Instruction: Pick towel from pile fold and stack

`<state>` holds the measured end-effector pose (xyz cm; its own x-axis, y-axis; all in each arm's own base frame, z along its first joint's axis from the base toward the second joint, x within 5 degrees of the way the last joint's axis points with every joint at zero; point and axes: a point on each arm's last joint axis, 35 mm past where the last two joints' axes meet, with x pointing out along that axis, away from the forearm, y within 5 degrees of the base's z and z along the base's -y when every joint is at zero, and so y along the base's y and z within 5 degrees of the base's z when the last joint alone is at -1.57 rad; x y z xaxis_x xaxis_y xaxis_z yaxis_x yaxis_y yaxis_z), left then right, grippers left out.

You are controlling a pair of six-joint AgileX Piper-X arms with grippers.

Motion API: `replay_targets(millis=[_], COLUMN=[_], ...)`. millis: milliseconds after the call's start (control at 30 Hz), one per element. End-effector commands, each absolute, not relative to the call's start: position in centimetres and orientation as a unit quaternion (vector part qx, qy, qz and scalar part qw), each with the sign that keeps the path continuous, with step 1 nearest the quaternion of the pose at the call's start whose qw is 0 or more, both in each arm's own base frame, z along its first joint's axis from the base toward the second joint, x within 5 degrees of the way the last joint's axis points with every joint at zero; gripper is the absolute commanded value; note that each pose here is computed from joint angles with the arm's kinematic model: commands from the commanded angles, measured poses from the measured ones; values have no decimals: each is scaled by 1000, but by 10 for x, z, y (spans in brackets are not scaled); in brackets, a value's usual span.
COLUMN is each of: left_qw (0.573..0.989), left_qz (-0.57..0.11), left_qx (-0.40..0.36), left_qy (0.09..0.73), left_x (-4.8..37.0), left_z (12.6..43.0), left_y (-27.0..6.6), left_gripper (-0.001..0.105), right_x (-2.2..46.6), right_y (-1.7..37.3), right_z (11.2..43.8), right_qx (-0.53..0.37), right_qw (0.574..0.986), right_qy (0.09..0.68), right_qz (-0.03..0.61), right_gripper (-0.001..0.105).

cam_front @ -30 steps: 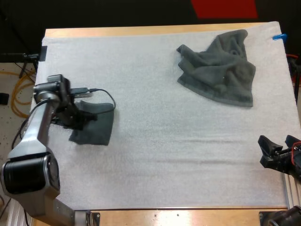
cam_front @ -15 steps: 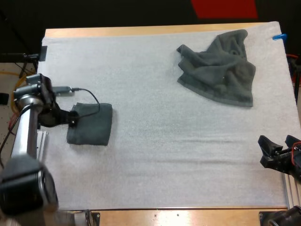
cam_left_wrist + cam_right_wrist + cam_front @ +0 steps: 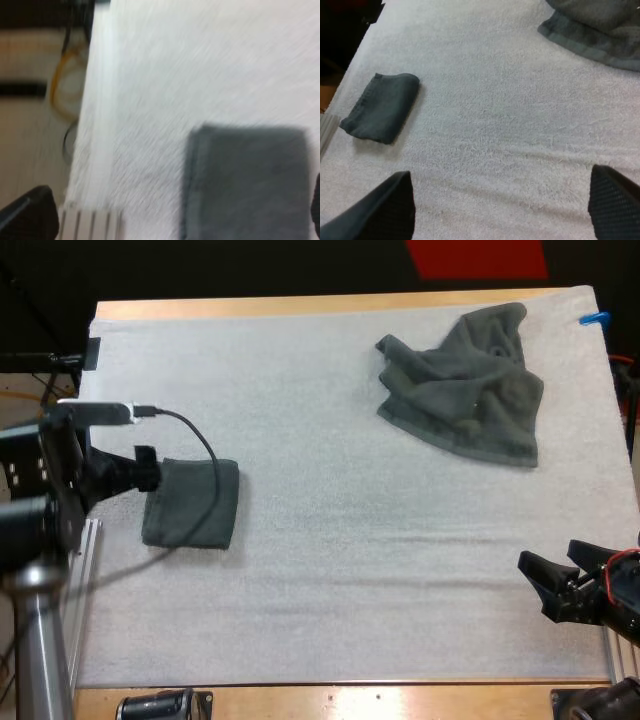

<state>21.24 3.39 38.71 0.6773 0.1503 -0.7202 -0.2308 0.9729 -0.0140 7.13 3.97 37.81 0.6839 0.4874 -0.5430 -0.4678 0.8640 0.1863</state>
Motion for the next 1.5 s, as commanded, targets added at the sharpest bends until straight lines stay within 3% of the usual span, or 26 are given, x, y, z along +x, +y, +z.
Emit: replay_targets(millis=[0,167,367,567,833,1100,1333,1467], left_qw=[925,940,929,919,890,868,867,898], left_qz=[91,52,-89,-152,-162,-78,-77,-17], left_qx=[-55,-46,-69,-43,-53,-17,-2,17], left_qy=[364,334,352,360,423,490,493,440], left_x=[204,187,185,187,206,224,224,215], left_z=[397,410,408,401,355,315,313,330], left_y=[26,12,-10,-41,-67,-67,-68,-57], left_gripper=[105,105,105,105,105,105,105,105], right_x=[71,71,71,71,71,71,71,76], right_y=[40,40,41,41,41,41,40,36], right_z=[379,379,379,379,379,379,379,378], right_qx=[16,32,33,33,33,34,7,-19], right_qw=[916,916,913,913,913,912,918,937], right_qy=[296,301,302,302,302,303,294,288], right_qz=[269,265,273,273,273,275,266,194], right_gripper=[70,70,70,70,70,70,70,70])
